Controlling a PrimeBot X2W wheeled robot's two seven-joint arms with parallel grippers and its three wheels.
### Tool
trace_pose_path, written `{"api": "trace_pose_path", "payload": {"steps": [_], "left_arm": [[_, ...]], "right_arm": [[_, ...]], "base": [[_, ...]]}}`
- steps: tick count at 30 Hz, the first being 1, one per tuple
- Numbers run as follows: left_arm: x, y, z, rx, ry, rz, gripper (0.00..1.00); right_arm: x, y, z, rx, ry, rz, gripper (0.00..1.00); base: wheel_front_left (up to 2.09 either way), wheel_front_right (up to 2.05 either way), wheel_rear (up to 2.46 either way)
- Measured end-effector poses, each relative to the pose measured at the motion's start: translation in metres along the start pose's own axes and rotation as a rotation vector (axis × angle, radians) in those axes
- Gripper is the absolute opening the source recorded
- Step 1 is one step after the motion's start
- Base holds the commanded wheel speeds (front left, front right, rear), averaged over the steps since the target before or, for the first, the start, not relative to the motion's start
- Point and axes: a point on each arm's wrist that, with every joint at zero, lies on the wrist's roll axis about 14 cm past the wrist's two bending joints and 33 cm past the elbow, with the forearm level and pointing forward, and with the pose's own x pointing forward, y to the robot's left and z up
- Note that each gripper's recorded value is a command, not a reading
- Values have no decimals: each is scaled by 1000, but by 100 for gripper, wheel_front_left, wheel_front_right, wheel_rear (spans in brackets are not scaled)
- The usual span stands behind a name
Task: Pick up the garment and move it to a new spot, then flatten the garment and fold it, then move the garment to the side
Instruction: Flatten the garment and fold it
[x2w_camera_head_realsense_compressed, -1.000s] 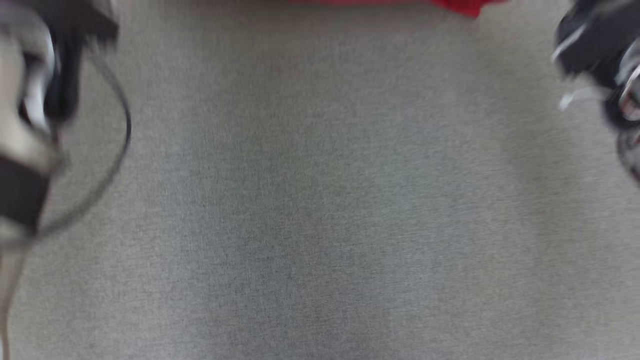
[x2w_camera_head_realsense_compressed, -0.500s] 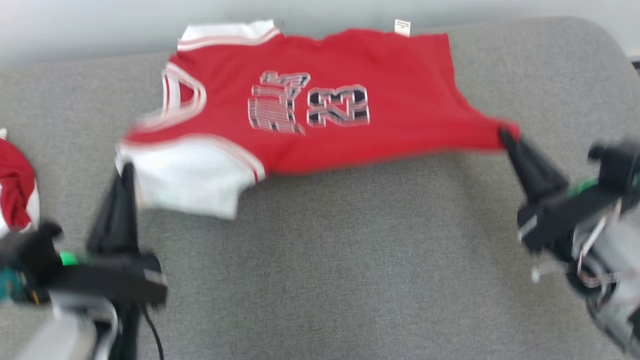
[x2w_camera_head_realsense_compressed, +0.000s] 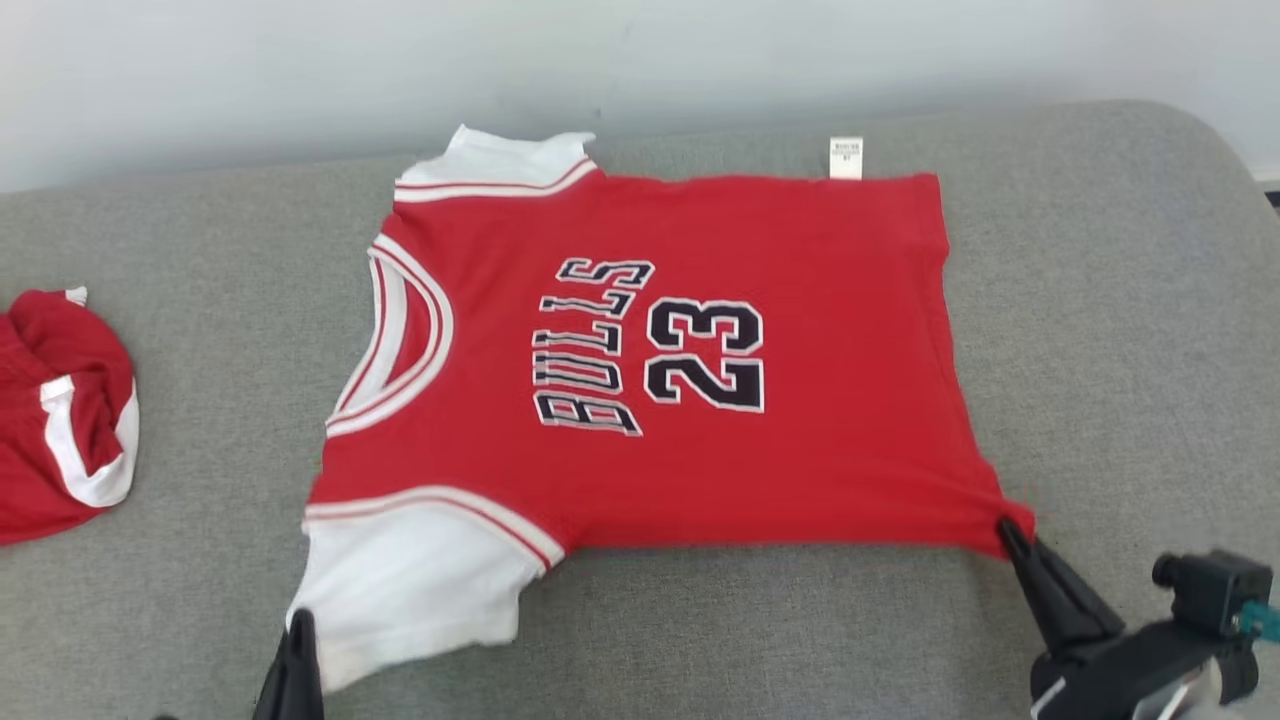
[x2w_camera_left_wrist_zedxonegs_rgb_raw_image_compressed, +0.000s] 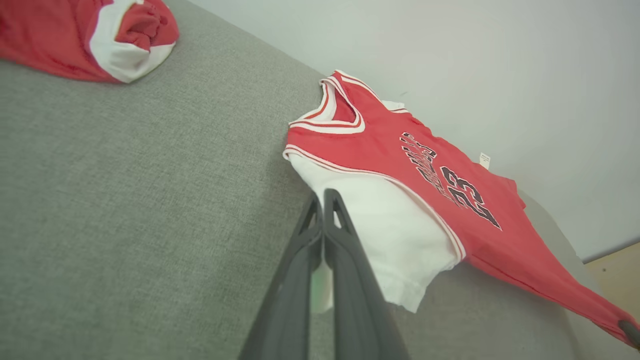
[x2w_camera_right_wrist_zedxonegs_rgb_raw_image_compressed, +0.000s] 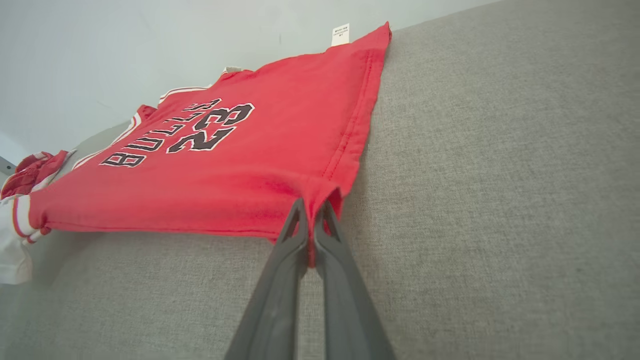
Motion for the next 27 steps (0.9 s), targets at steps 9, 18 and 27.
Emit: {"api": "trace_pose_path", "payload": {"steps": [9, 18, 27], "left_arm": [[-41, 21, -30, -32, 57, 73, 0], [-59, 20, -37, -21, 68, 61, 0], [-27, 1, -11, 90, 22, -66, 0]], "right_arm": [[-39, -9, -33, 29, 46, -71, 0], [-64, -8, -50, 43, 83, -95, 0], [-44, 13, -25, 29, 29, -45, 0]], "base": [[0, 0, 0], [0, 0, 0], [0, 0, 0]]}}
